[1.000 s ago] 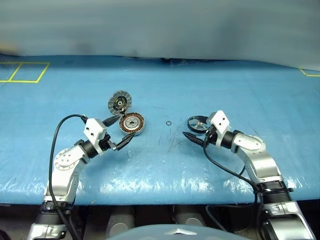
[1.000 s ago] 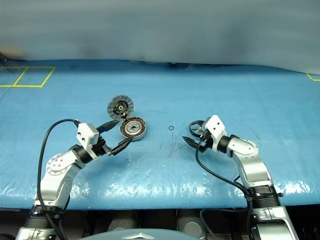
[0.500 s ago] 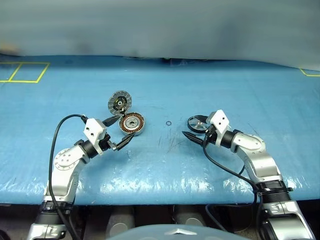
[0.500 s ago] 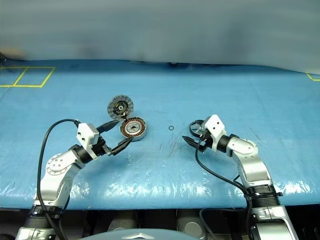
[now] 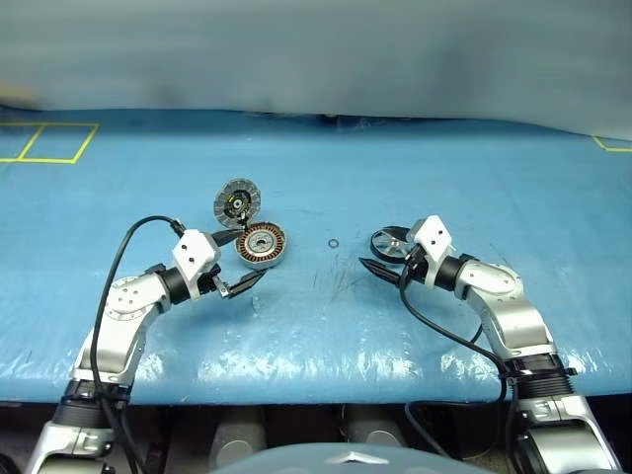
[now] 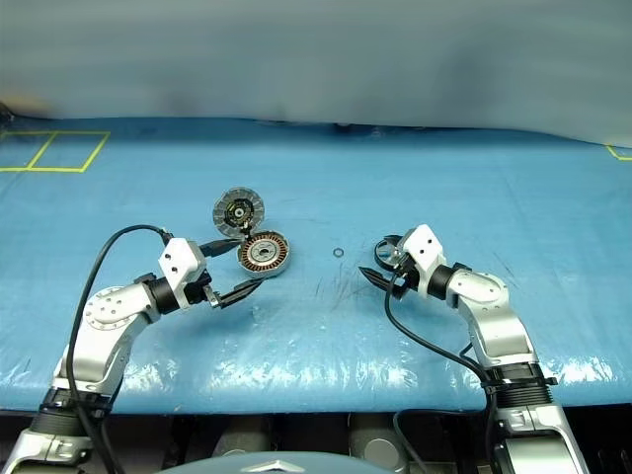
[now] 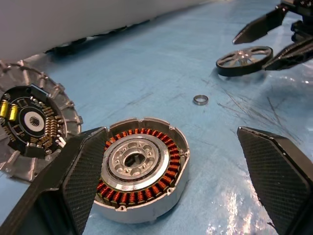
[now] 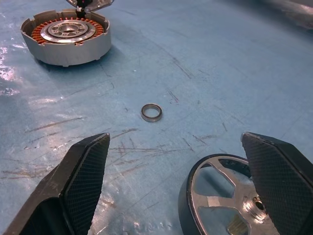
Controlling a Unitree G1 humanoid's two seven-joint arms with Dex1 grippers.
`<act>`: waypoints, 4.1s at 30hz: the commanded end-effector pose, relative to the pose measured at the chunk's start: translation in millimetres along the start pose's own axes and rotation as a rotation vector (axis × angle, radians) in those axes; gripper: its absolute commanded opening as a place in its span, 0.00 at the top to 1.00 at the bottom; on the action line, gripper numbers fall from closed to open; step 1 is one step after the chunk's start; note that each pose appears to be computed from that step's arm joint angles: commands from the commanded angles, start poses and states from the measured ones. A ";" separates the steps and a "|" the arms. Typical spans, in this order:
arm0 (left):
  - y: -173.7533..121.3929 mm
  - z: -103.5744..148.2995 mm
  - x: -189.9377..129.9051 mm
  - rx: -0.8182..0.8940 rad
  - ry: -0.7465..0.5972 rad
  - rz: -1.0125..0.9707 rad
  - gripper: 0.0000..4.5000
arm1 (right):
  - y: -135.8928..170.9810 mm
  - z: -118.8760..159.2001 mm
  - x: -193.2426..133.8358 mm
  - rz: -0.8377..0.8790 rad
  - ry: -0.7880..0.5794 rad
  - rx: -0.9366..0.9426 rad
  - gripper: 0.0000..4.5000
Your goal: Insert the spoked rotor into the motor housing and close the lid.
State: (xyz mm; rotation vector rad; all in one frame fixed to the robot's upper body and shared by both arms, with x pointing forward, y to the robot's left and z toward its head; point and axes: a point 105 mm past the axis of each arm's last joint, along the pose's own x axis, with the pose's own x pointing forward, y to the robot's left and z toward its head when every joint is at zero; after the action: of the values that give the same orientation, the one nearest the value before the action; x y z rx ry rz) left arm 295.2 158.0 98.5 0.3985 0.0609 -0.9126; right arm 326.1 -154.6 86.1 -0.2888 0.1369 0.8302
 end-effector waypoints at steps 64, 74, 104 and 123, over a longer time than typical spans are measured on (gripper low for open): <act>13.2 -0.4 48.7 1.001 0.956 -0.766 0.00 | -9.7 34.6 2.5 0.142 0.050 -0.133 0.00; 19.9 -20.9 52.8 1.003 0.964 -0.771 0.50 | -9.8 35.7 1.6 0.106 0.026 -0.129 0.00; -50.7 20.8 65.5 1.540 0.427 -1.052 0.53 | 0.1 12.6 -8.2 -0.040 -0.044 -0.047 0.00; -51.7 28.3 51.2 1.437 0.279 -0.953 0.01 | 7.8 16.1 9.9 0.025 -0.071 -0.026 0.00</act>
State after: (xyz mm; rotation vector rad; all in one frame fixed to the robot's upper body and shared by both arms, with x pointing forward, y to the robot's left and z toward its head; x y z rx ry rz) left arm 284.7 81.1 83.3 1.9608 -0.1290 -1.7760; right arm 324.7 -142.9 86.2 -0.2782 0.1184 0.8516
